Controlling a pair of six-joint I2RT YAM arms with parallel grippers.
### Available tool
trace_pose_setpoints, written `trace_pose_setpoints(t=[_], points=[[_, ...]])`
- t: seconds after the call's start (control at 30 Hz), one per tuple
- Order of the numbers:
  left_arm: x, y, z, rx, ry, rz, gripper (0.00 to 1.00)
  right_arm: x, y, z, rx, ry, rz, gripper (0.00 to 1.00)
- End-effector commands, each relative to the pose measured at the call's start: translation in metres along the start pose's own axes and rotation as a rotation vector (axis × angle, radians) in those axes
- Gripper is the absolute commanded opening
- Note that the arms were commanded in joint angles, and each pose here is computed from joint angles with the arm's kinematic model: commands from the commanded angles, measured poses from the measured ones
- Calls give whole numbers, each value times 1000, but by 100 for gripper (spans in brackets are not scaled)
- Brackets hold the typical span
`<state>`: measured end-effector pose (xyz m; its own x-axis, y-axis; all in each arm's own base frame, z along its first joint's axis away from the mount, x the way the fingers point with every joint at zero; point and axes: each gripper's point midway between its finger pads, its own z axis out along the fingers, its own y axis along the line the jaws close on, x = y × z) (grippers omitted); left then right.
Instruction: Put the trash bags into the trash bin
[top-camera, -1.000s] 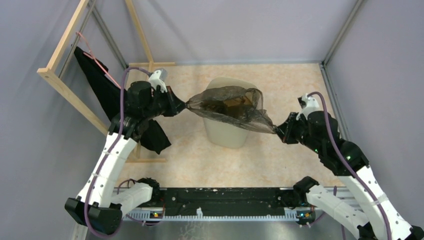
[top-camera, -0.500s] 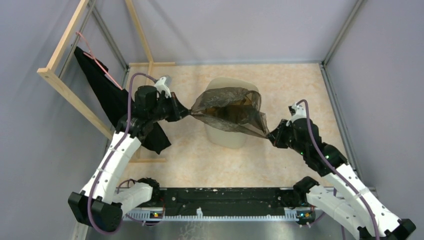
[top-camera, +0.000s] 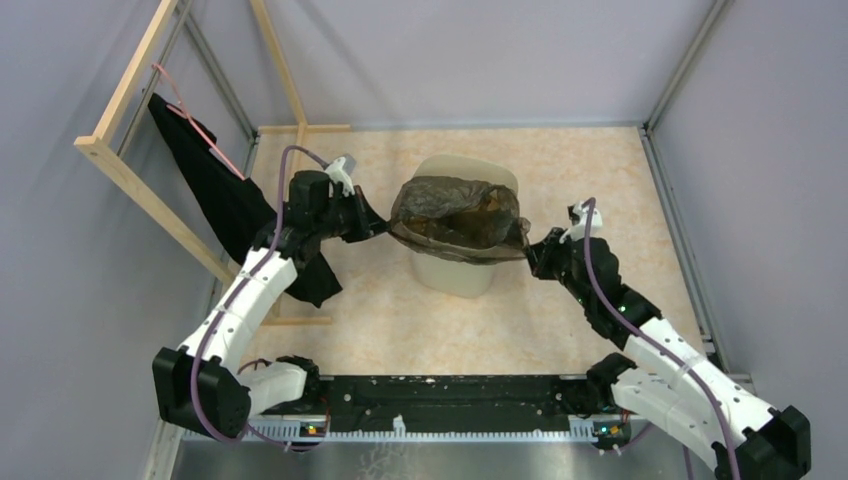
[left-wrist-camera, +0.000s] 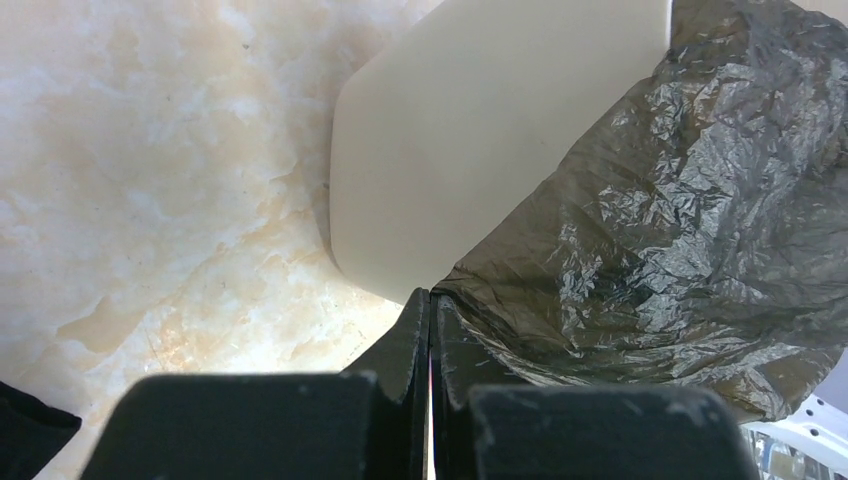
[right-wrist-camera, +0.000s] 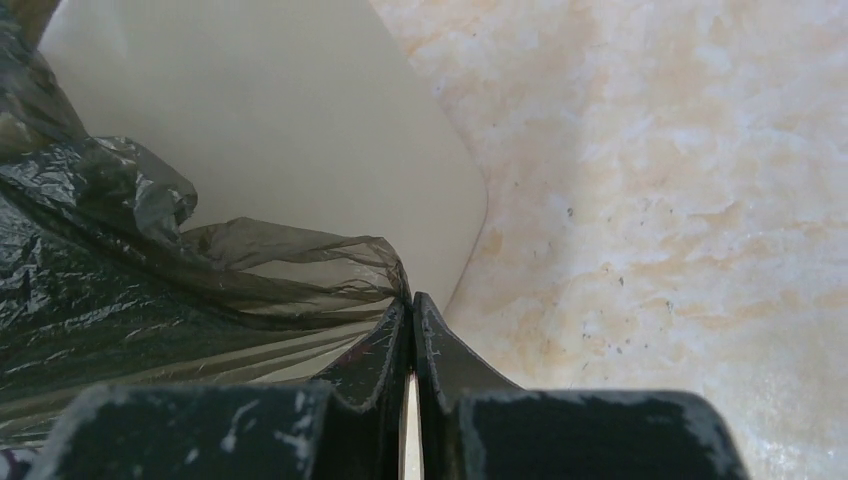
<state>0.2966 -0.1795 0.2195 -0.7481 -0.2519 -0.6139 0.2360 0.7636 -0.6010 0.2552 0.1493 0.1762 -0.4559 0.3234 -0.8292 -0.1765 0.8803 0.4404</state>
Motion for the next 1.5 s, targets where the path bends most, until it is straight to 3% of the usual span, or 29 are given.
trace_pose_setpoints(t=[0.0,0.13,0.37,0.43,0.57,0.67,0.8,1.0,1.1,1.3,1.43,1.47], points=[[-14,-2,2,16,-54,54,2,-20,4,10,2,-64,-61,3],[-10,9,-8,-56,-33,92,19,-16,-6,2,84,19,-77,11],[-24,-13,-64,-80,-104,205,55,-45,10,-51,49,52,-101,56],[-36,-23,-84,-89,-161,240,65,-61,13,-66,51,30,-125,65],[-53,-67,-111,64,-235,339,82,-91,31,-78,-4,-23,-188,84],[-61,-97,-115,198,-246,368,97,-107,47,-69,-43,-27,-225,91],[-75,-115,-104,221,-231,378,99,-119,69,-44,-114,-1,-254,92],[-56,-155,-66,163,-159,531,98,-132,97,-16,-241,-7,-324,85],[-49,-159,-45,142,-123,558,95,-139,93,-4,-212,-8,-316,63],[-39,-155,-11,41,-84,652,90,-156,92,2,-189,-37,-286,38],[-39,-154,4,-21,-76,707,85,-156,93,10,-187,-19,-287,4],[-38,-155,7,-26,-71,721,84,-157,93,12,-187,-18,-285,0]])
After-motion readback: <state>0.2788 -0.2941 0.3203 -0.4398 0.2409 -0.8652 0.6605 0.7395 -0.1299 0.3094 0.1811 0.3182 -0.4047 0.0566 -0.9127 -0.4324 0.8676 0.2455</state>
